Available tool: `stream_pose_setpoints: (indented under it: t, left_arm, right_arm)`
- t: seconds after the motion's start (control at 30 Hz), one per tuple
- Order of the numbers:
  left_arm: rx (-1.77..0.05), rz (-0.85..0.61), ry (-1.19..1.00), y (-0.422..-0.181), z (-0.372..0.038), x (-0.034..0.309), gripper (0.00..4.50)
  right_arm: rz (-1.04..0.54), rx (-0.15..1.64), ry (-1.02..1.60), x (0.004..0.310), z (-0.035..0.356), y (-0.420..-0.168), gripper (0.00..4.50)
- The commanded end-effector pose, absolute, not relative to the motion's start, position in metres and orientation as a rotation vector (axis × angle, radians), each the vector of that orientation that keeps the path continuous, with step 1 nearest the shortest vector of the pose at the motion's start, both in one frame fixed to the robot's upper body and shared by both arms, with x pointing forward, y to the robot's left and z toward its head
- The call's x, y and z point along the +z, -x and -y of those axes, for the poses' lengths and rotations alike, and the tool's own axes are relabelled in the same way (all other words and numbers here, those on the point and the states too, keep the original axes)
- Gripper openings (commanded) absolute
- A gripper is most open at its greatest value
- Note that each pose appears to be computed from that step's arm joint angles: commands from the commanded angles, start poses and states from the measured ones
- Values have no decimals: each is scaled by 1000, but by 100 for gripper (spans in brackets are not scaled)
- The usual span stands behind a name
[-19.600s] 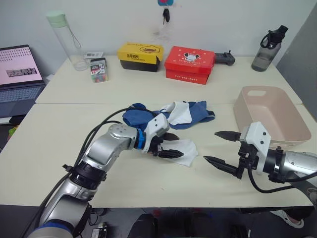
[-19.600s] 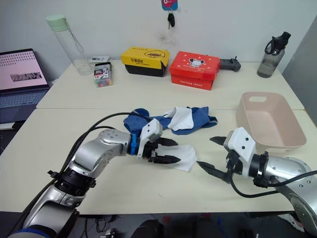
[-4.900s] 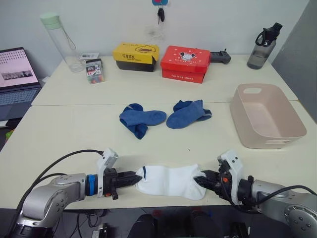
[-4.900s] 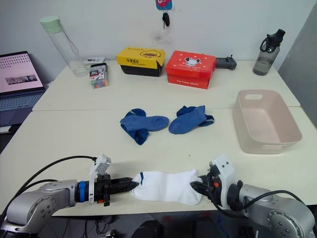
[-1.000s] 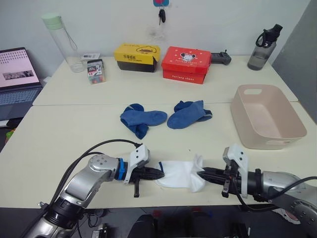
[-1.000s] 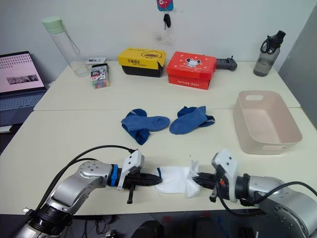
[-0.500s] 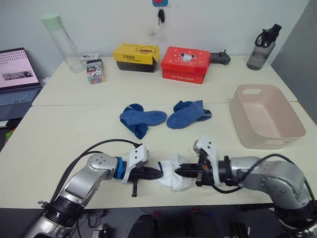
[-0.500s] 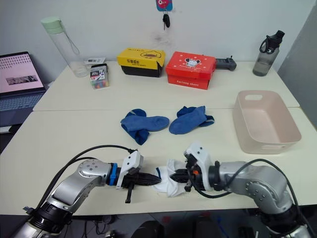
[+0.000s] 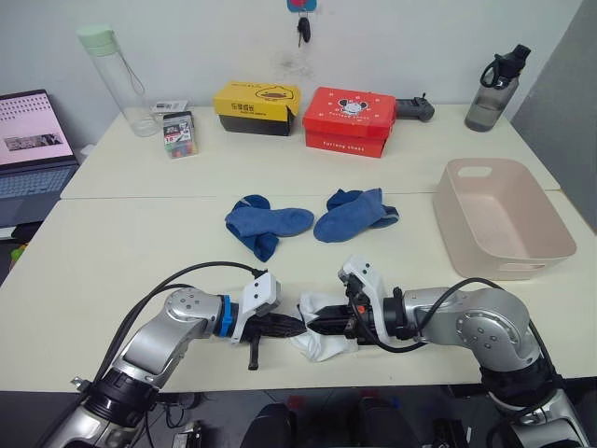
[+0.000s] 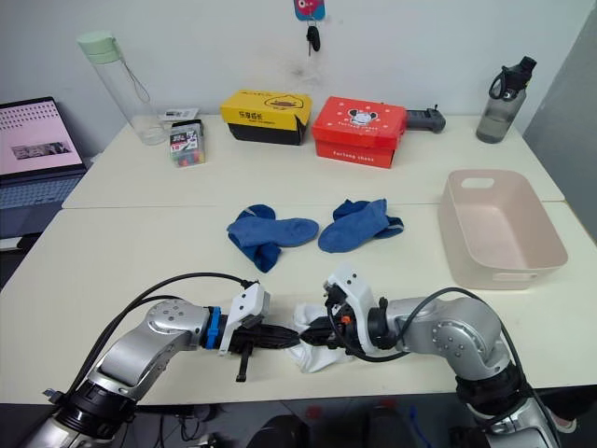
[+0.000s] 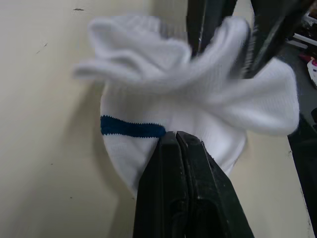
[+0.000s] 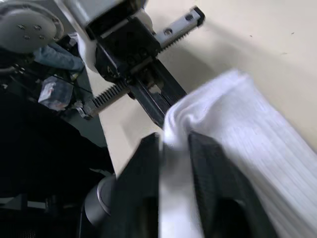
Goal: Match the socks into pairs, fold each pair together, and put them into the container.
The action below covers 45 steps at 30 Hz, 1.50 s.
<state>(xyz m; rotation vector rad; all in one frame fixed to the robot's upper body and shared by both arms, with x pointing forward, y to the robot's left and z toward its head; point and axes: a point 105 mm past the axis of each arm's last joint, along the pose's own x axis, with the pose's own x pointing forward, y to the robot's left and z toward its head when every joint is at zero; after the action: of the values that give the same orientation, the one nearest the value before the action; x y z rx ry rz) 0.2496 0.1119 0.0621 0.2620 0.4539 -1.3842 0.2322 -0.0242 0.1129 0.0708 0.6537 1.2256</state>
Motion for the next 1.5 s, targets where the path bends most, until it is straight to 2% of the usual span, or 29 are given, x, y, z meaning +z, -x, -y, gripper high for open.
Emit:
stream_pose_setpoints:
  t: [0.03,0.17,0.2,0.23,0.37,0.47,0.53,0.6,0.87,1.07,1.2,1.33,1.43,1.5]
  left_arm:
    - [-1263,-509,-242,-257,-132,58,0]
    - [-1283,-473,-211,-250,-141,75,0]
    - [-1289,-463,-205,-248,-146,84,0]
    - [-1289,-457,-203,-247,-152,92,0]
    - [-1297,-421,-222,-250,-161,114,0]
    - [-1356,-365,-239,-251,-152,131,0]
    - [-1411,-356,-254,-247,-144,134,0]
    - [-1483,-347,-266,-240,-133,135,0]
    - [-1572,-340,-303,-250,-105,119,0]
    - [-1592,-471,-389,-249,-109,69,0]
    - [-1576,-536,-412,-247,-119,50,0]
    - [-1528,-520,-358,-252,-125,56,0]
    - [-1532,-464,-273,-255,-120,82,0]
    - [-1556,-450,-239,-254,-116,95,0]
  right_arm:
    - [-540,1235,-126,142,29,-238,212]
    - [-445,1203,-57,159,44,-247,345]
    - [-411,1168,-17,161,51,-252,345]
    - [-381,1136,21,161,57,-257,337]
    - [-357,1143,138,148,64,-252,231]
    - [-355,1180,216,132,63,-247,133]
    - [-355,1193,243,124,63,-246,58]
    - [-360,1205,251,116,62,-246,4]
    - [-397,1226,318,90,53,-251,4]
    - [-409,1184,353,84,52,-259,4]
    - [-383,1124,354,86,57,-268,4]
    - [-309,1112,300,101,64,-273,4]
    - [-238,1219,215,124,59,-260,4]
    - [-244,1271,208,127,58,-253,4]
